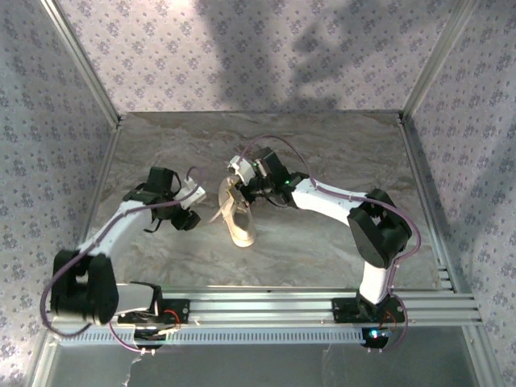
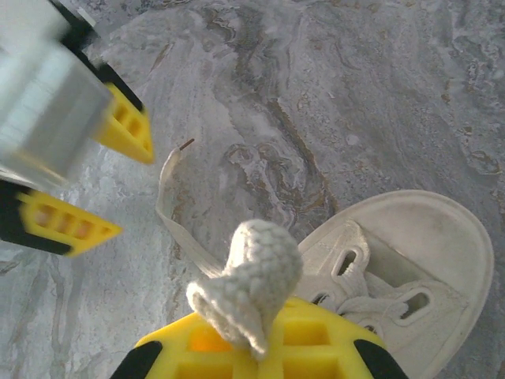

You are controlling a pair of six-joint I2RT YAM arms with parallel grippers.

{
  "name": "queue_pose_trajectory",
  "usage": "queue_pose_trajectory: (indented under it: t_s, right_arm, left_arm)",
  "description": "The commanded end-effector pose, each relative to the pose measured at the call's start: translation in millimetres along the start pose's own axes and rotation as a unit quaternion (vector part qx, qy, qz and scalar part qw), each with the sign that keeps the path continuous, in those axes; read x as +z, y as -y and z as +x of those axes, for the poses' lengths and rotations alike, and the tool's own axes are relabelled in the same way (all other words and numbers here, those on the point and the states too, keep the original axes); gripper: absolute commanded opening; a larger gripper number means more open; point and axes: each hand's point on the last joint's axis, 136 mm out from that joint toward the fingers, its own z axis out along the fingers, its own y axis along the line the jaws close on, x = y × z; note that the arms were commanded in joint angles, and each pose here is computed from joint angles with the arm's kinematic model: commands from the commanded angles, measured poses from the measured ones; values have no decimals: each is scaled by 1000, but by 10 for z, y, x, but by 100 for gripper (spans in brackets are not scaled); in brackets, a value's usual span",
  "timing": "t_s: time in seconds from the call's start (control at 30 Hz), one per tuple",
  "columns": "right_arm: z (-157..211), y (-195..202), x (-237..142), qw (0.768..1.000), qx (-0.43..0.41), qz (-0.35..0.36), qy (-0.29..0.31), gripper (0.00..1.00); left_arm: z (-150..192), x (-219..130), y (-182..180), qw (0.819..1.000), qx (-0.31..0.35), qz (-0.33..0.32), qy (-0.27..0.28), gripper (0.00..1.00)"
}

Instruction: Tie the shoes

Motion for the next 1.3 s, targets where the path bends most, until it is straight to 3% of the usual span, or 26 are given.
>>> queue_pose_trajectory:
  t_s: [0.0, 0.4, 0.5, 0.67, 0.77, 0.93, 1.1, 1.27]
  right_arm:
    - [-43, -69, 41, 1000, 11, -19, -3, 0]
    - [-10, -115, 23, 999, 26, -34, -10, 0]
    - [-18, -97, 26, 999, 30, -31, -8, 0]
    - [-33, -21, 17, 998, 53, -20, -7, 0]
    - [-36, 28, 9, 998, 65, -19, -6, 0]
    - [-25, 16, -10, 997, 66, -29, -7, 0]
    - [-36, -59, -37, 998, 55, -43, 2, 0]
    - [-17, -114, -53, 998, 46, -47, 5, 0]
  left_arm:
    - [149, 77, -18, 998, 28, 10, -64, 55]
    - [460, 514, -47, 991, 24, 18, -133, 54]
    - [434, 544, -65, 990, 21, 26, -136, 44]
    - [368, 447, -15, 990, 14, 22, -136, 3]
    - [205, 202, 71, 992, 10, 13, -122, 0]
    - [-487, -441, 86, 1000, 0, -24, -2, 0]
    - [-1206, -950, -4, 991, -17, -35, 128, 0]
    - [-1495, -894, -22, 989, -56, 2, 137, 0]
